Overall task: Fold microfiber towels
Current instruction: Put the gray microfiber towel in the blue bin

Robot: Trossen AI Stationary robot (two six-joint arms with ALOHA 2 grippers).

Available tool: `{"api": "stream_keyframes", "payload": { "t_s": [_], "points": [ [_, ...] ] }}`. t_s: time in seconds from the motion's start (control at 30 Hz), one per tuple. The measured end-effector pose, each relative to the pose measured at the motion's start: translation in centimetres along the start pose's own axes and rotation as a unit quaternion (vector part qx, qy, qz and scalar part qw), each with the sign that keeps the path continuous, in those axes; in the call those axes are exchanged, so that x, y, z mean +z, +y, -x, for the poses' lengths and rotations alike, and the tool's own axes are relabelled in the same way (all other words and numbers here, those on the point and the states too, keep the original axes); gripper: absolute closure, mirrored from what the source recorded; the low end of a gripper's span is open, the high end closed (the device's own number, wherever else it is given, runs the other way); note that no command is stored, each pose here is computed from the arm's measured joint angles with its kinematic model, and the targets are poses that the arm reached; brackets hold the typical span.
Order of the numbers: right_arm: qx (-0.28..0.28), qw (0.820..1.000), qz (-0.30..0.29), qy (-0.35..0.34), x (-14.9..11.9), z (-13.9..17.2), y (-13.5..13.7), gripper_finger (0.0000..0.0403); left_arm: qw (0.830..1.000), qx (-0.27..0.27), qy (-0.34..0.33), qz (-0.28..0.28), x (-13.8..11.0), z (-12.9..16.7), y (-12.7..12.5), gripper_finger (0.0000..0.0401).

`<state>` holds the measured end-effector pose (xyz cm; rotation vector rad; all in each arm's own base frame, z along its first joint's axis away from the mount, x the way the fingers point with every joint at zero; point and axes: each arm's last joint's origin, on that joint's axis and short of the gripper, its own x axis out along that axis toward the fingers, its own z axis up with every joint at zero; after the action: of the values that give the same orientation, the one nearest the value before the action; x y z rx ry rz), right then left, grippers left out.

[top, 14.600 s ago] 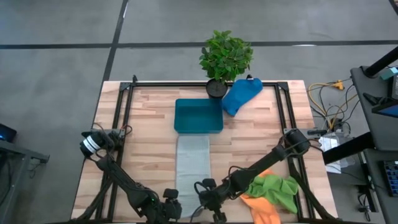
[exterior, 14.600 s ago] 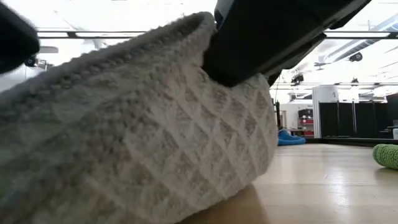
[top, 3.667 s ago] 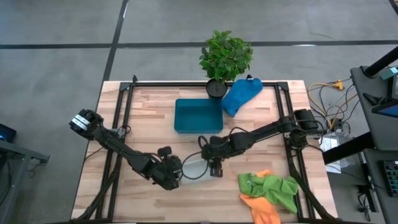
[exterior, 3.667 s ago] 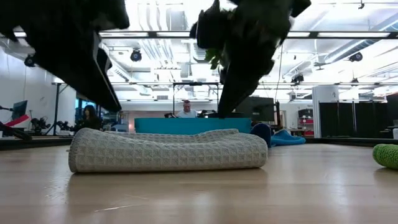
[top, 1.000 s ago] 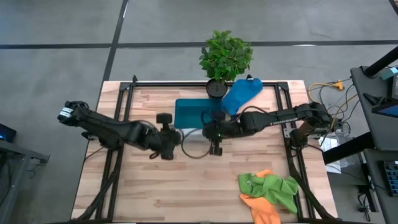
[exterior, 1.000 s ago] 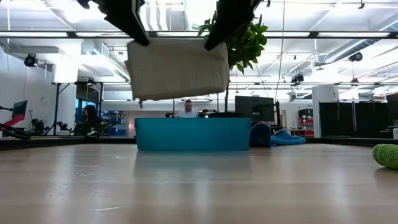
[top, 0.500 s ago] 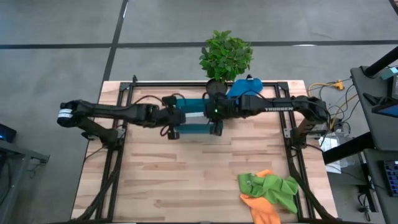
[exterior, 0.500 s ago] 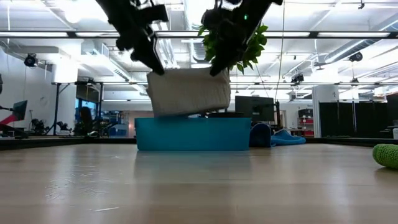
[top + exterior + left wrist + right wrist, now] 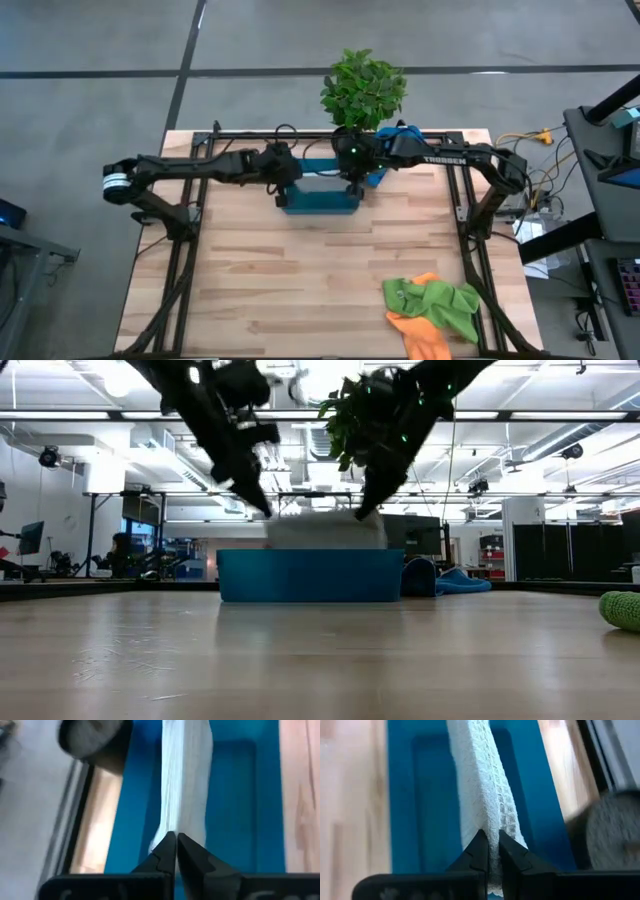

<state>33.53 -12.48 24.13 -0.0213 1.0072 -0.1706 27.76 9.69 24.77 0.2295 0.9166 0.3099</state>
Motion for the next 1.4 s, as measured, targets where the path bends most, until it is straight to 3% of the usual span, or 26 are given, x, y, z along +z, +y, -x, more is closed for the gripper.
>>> {"api": "stream_keyframes", "payload": {
  "t_s": [0.2,0.6,0.83,0.97,1.07,1.27,1.4],
  "points": [
    [0.007,1.000,0.001,0.006,-0.5,-0.9,-1.4,0.0390,0.999,-0.006,0.052,0.016,-1.4,-1.6,1.1,0.0400],
    [0.049,0.998,-0.014,-0.026,0.1,-1.1,-1.2,0.0390,0.999,0.004,0.021,0.024,-0.7,-0.5,1.7,0.0401],
    [0.107,0.992,-0.006,-0.069,2.1,0.0,0.3,0.0390,0.999,0.011,0.000,0.031,-0.4,0.7,2.0,0.0401],
    [0.186,0.975,-0.048,-0.113,3.3,0.5,0.9,0.0390,0.999,0.014,-0.009,0.033,-0.3,1.4,2.1,0.0401],
    [0.188,0.973,-0.085,-0.107,3.3,-0.2,0.7,0.0390,0.999,0.016,-0.014,0.041,-0.3,1.7,2.2,0.0401],
    [0.202,0.961,-0.190,-0.021,1.2,-4.2,-1.2,0.0390,0.999,0.018,-0.019,0.044,-0.2,2.0,2.2,0.0401],
    [0.216,0.957,-0.195,0.012,0.4,-6.2,-1.1,0.0390,0.998,0.016,-0.022,0.057,-0.2,2.2,2.2,0.0401]
  ]
}}
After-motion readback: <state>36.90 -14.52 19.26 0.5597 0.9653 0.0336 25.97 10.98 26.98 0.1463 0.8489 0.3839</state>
